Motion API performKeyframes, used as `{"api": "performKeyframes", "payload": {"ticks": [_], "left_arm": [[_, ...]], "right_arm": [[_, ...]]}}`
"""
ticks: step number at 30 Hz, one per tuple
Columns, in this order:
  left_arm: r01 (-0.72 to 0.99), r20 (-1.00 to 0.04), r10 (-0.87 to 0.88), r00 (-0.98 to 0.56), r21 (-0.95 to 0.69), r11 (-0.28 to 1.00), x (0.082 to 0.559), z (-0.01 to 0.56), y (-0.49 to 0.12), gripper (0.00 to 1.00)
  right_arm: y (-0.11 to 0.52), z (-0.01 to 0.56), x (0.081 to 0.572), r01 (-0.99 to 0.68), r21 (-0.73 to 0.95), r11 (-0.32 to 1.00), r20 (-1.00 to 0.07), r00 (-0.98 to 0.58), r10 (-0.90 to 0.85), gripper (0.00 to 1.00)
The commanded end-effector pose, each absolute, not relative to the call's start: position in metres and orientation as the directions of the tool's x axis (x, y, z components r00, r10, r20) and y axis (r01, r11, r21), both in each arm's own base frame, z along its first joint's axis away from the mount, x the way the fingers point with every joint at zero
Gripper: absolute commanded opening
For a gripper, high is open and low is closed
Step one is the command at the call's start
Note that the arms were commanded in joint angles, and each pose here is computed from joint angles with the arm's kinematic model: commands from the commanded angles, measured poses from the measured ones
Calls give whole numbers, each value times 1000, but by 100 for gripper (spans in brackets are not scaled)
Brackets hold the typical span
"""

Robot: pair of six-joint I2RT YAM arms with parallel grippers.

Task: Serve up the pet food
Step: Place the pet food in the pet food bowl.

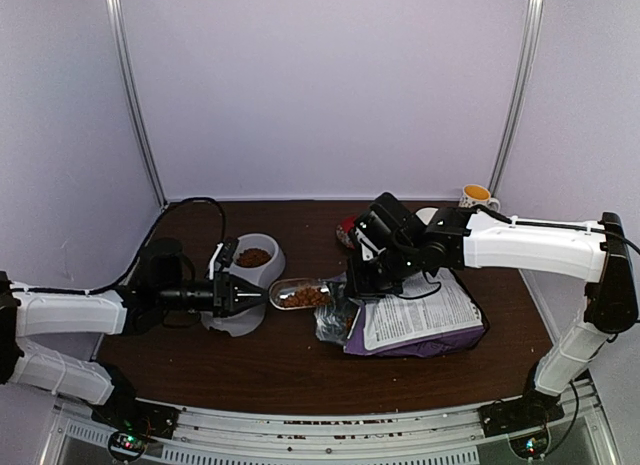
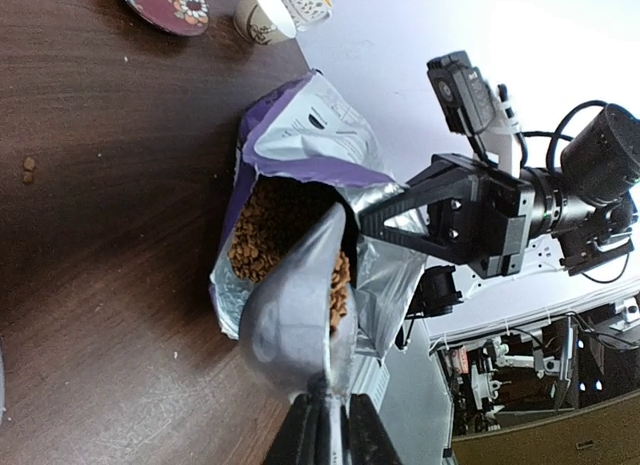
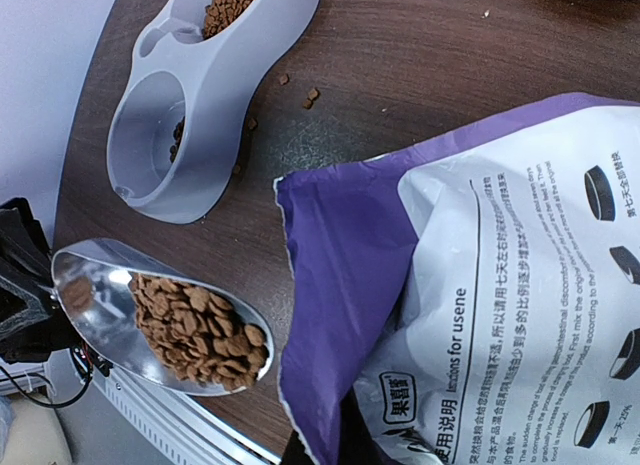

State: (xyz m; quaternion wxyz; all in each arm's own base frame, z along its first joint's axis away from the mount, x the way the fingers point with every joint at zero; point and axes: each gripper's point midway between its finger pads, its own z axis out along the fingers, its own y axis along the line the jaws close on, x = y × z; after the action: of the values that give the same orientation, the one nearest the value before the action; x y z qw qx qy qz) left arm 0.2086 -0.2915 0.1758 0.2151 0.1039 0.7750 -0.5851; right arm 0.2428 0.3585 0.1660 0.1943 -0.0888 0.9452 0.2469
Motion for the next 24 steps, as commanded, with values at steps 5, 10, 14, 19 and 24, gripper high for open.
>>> {"api": "performKeyframes", "payload": {"ticks": [5, 10, 14, 19, 24], "left_arm": [[444, -499, -147, -854, -846, 295, 217, 188, -255, 0], [432, -499, -182, -847, -847, 311, 222, 189, -234, 0], [414, -491, -219, -843, -853, 319, 226, 188, -216, 0], [382, -476, -276, -835, -863, 331, 232, 183, -191, 0], [326, -447, -334, -829, -874, 361, 239, 173, -169, 0]], "right_arm": [[351, 172, 252, -236, 424, 874, -430, -902, -35, 0], [353, 171, 252, -240, 426, 872, -429, -903, -39, 0], [353, 170, 252, -239, 425, 873, -426, -904, -40, 0], [354, 169, 252, -240, 425, 873, -424, -905, -42, 0], [354, 169, 252, -239, 424, 873, -422, -905, -43, 0]]}}
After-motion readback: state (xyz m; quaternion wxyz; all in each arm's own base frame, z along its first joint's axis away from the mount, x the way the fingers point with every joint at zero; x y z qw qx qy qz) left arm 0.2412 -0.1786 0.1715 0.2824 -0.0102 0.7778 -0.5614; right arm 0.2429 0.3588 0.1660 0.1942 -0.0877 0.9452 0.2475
